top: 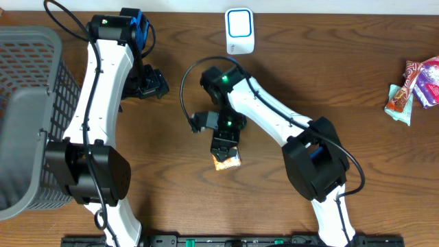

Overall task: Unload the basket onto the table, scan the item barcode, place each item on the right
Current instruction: 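Reach the right gripper to the small orange box and grasp it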

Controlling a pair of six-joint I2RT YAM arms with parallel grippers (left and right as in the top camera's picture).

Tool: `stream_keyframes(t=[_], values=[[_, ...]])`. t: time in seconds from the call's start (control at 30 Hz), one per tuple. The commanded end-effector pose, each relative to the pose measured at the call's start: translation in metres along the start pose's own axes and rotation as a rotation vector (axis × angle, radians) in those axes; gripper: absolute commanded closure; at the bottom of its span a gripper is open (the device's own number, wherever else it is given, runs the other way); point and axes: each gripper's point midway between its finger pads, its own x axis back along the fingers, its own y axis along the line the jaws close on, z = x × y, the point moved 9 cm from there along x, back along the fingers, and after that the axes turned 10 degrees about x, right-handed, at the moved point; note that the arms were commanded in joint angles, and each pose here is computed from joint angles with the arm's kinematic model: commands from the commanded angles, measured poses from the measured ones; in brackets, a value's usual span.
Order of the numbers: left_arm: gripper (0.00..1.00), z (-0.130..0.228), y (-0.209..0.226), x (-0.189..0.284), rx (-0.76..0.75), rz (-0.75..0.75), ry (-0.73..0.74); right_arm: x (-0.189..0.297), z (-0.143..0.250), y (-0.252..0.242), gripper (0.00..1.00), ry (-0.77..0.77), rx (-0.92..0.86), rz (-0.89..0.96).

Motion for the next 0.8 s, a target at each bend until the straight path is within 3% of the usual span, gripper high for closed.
stream_keyframes(t=[0.0, 0.07, 0.27, 0.47, 0.7, 0.77], values=[[0.02, -0.001, 0.001, -0.004, 0.004, -0.017, 0.006, -0.016, 0.009, 0.006, 0.01, 0.03, 0.033, -0.055], [0.02, -0.001, 0.001, -0.004, 0.004, -0.017, 0.006, -0.022, 0.013, 0.008, 0.04, 0.033, 0.037, -0.072], [0.02, -0.001, 0.001, -0.004, 0.004, -0.017, 0.006, -0.042, 0.019, 0.007, 0.28, 0.028, 0.037, -0.076], [0.02, -0.001, 0.001, -0.004, 0.004, -0.017, 0.006, -0.044, 0.017, 0.007, 0.36, -0.005, 0.04, -0.086], [0.02, -0.001, 0.001, -0.004, 0.004, -0.017, 0.006, -0.041, 0.019, 0.01, 0.31, -0.045, 0.006, -0.14], [0.02, -0.001, 0.001, -0.004, 0.004, -0.017, 0.006, -0.039, 0.022, 0.009, 0.39, -0.047, -0.009, -0.15]])
